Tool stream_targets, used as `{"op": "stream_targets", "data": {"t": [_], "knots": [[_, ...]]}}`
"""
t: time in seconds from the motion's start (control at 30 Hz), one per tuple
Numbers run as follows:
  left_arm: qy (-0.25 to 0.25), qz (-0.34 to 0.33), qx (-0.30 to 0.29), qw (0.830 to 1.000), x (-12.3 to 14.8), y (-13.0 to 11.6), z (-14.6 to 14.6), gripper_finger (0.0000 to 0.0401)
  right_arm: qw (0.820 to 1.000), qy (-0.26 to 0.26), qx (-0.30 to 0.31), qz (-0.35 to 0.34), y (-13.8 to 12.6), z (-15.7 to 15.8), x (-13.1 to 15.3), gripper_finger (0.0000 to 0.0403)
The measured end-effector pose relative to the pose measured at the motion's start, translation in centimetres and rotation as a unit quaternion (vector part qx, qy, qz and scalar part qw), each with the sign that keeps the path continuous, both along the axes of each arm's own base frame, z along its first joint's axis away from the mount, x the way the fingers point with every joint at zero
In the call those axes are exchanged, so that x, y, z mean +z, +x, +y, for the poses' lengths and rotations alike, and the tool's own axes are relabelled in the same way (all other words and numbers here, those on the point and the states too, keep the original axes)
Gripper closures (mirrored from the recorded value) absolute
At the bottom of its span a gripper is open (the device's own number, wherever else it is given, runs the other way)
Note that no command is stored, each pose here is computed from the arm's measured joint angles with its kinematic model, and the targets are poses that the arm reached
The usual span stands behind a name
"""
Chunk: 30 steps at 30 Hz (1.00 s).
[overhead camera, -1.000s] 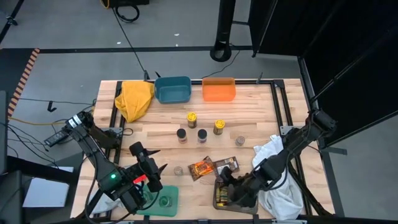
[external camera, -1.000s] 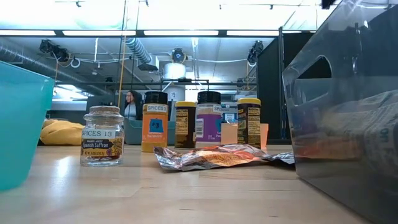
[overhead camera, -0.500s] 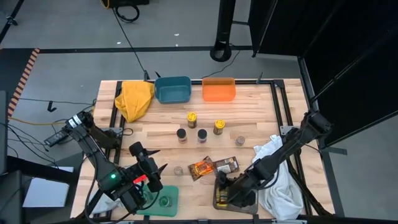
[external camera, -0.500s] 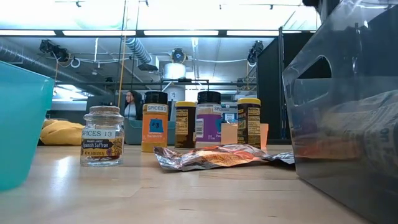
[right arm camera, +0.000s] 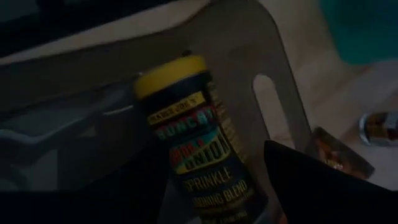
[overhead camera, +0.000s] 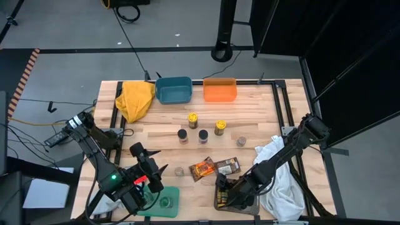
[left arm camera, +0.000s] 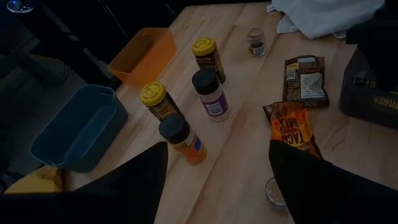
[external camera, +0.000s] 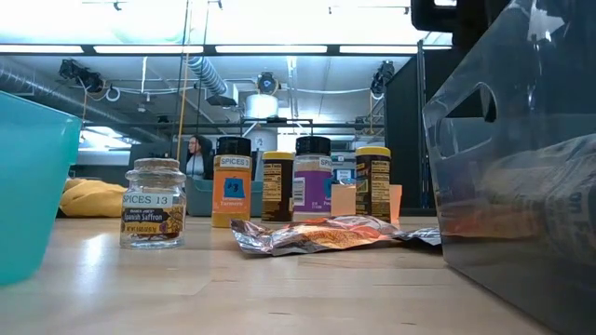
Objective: Sort spices by type
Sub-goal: Put the bottom right yellow seasoning bottle into the black bin
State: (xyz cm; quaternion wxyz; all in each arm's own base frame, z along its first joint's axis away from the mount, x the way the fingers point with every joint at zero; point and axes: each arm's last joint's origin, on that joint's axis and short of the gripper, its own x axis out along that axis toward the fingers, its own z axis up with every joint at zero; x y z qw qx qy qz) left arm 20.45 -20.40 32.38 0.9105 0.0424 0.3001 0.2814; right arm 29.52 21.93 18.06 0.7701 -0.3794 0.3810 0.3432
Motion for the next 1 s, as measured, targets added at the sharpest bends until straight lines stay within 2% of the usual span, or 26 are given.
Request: {"op": "stream_targets", "data": {"t": [0.27,0.37,0.53,0.8,0.93,1.0], "knots": [[0.000,0.000,0.000,1.000,0.0,0.0,0.0,0.0116,0.999,-0.012,0.027,0.029,0.4,0.4,-2.3,0.0139],[-0.002,-0.002,0.002,1.000,0.0,0.0,0.0,0.0116,0.999,-0.037,0.026,0.029,0.6,0.3,-3.2,0.0139],[-0.005,-0.004,0.005,1.000,0.0,0.0,0.0,0.0116,0.998,-0.052,0.025,0.024,1.0,-0.3,-3.4,0.0144],[-0.006,-0.005,0.005,1.000,0.0,0.0,0.0,0.0116,0.998,-0.056,0.021,0.022,1.2,-0.6,-3.4,0.0208],[-0.006,-0.005,0.005,1.000,0.0,0.0,0.0,0.0116,0.998,-0.067,0.011,0.014,1.2,-0.6,-3.4,0.0211],[-0.006,-0.005,0.005,1.000,0.0,0.0,0.0,0.0116,0.996,-0.085,-0.014,-0.002,1.3,-0.8,-3.2,0.0211]]}}
